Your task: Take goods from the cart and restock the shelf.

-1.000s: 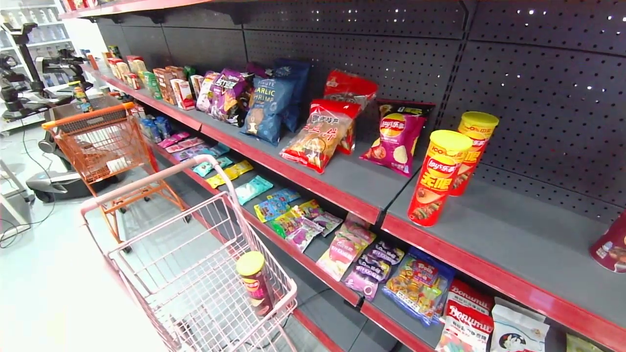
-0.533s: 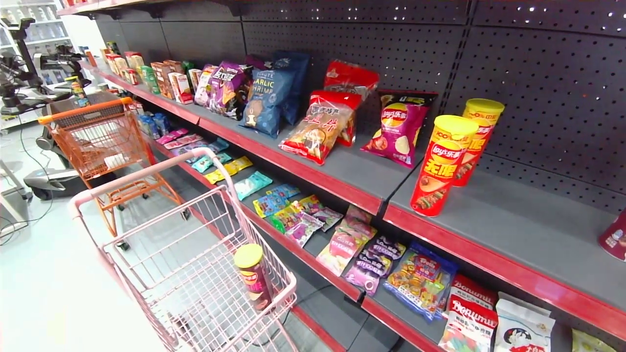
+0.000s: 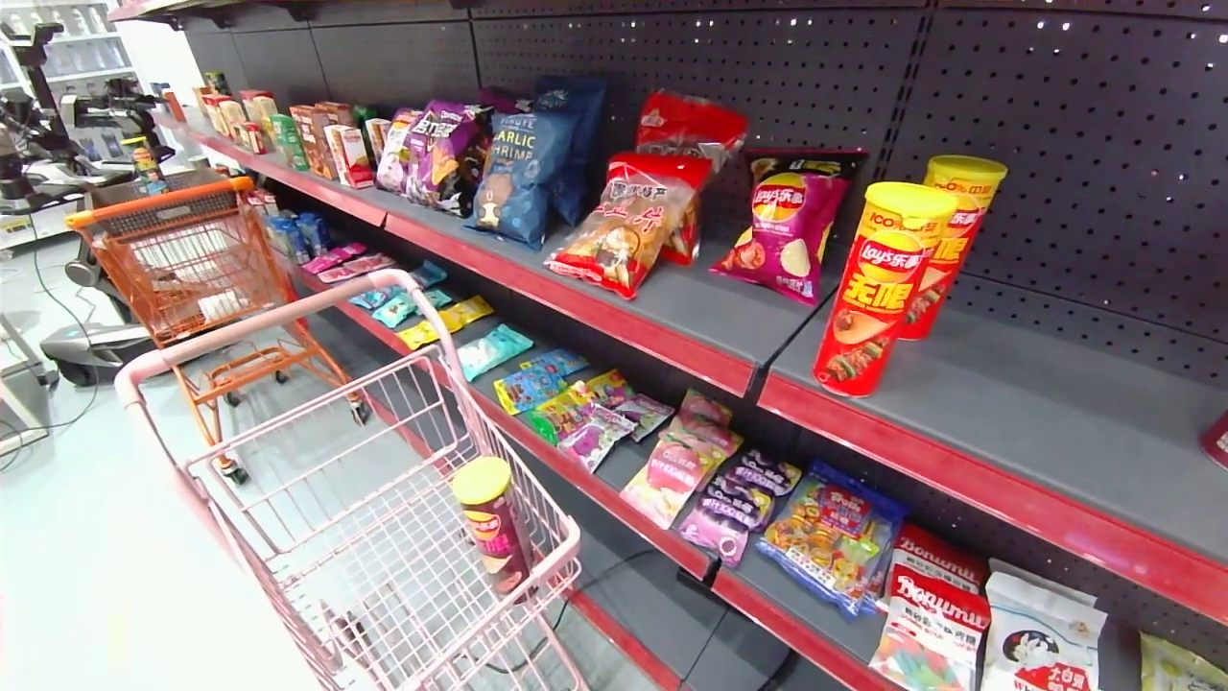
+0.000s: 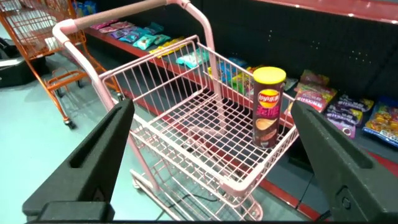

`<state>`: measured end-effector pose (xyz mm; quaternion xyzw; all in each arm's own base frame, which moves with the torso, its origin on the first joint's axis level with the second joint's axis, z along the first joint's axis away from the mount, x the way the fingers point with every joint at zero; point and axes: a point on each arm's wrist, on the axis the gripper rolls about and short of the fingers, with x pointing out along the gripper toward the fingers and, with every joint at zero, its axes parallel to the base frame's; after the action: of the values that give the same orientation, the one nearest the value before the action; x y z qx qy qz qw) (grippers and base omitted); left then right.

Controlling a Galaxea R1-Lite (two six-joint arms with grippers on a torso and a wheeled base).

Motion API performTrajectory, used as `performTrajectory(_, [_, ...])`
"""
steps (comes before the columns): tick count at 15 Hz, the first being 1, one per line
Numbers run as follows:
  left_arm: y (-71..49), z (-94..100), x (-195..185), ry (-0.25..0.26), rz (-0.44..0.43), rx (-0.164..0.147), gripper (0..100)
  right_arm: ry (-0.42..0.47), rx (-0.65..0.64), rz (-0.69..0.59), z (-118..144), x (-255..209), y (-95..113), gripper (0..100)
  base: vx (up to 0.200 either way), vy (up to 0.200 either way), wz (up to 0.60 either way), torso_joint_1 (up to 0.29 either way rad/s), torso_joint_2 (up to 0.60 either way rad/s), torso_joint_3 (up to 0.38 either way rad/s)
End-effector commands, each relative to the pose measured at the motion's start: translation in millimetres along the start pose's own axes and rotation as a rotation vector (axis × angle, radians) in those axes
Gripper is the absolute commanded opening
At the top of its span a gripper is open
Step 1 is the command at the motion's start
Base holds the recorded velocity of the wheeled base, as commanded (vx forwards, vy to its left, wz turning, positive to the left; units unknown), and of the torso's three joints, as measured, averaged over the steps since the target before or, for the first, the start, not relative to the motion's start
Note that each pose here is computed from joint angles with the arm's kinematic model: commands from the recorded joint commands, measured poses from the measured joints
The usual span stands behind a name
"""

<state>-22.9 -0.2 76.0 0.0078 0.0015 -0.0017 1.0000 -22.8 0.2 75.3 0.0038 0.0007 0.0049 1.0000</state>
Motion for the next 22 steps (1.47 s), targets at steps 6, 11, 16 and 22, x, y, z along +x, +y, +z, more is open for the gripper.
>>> performTrajectory(6, [0.0, -0.1, 0, 0.0, 0.0, 0.0, 100, 0.0, 0.0, 0.001, 0, 0, 0, 100, 0.0, 0.0, 0.0, -0.171, 0.44, 0.269])
performTrajectory(11, [-0.2, 43.5, -4, -0.086, -0.081, -0.022, 100, 0.0, 0.0, 0.001, 0, 0, 0, 100, 0.0, 0.0, 0.0, -0.088, 0.25, 0.154])
performTrajectory(16, [0.0, 188.3, 126, 0.106, -0.034, -0.203, 100, 0.0, -0.002, 0.001, 0, 0, 0, 100, 0.0, 0.0, 0.0, 0.0, 0.0, 0.0])
performTrajectory(22, [5.3, 58.2, 214, 0.447, -0.423, 0.013, 100, 0.0, -0.003, 0.001, 0, 0, 0, 100, 0.0, 0.0, 0.0, 0.0, 0.0, 0.0])
